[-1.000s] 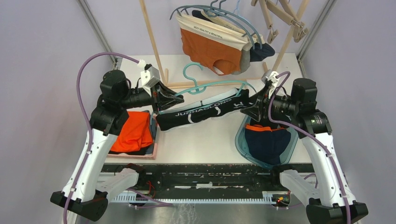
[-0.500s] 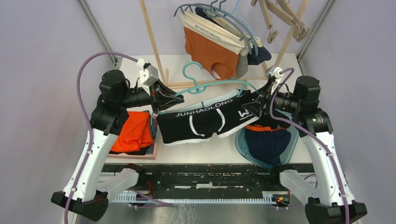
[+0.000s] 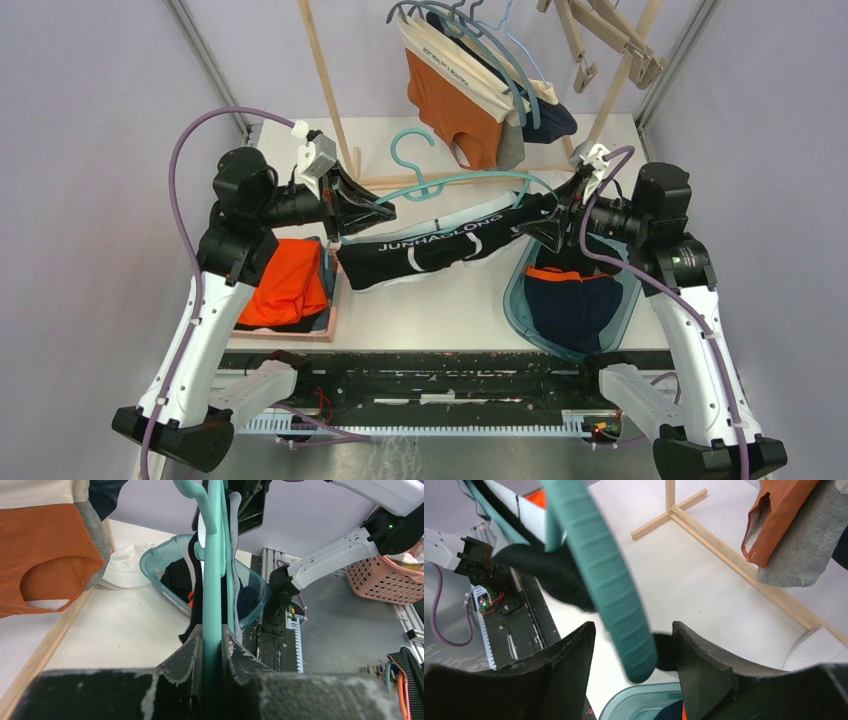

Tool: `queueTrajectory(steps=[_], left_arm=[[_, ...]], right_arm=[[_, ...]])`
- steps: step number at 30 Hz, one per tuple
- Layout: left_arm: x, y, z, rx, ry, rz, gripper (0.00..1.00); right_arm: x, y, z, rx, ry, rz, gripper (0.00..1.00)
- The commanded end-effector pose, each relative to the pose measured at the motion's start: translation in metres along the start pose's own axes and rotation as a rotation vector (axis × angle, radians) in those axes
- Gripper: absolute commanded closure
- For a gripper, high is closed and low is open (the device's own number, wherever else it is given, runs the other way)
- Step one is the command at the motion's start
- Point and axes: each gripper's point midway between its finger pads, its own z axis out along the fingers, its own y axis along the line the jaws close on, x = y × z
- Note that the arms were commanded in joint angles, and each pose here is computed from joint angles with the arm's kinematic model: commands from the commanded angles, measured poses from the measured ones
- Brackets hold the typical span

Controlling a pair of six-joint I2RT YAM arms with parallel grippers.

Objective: Remove the underwear clipped to the hanger
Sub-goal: Remove the underwear from the hanger.

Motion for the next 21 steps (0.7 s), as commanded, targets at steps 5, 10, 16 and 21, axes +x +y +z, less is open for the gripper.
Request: queueTrajectory(steps=[5,10,16,21], left_arm=[[-0.013,-0.014,-0.002,0.063,-0.034,0.019,0.97],[-0.012,-0.008,-0.001,0.044,-0.038,0.007,0.97],[-0.010,-0.001,-0.002,0.019,-0.038,0.008,0.97],[-0.009,0.002,-0.004,0.003,-0.037,0.021,0.97]], right_arm=[[-0.033,0.013,-0.001,-0.079,-0.094,-0.044,0.36],[-0.034,0.027,-0.006,-0.133,-0.097,-0.062,0.41],[-0.030,0.034,-0.012,-0.147,-0.080,-0.070,0.51],[-0.025,0.019,-0.013,-0.055,-0.059,-0.067,0.70]])
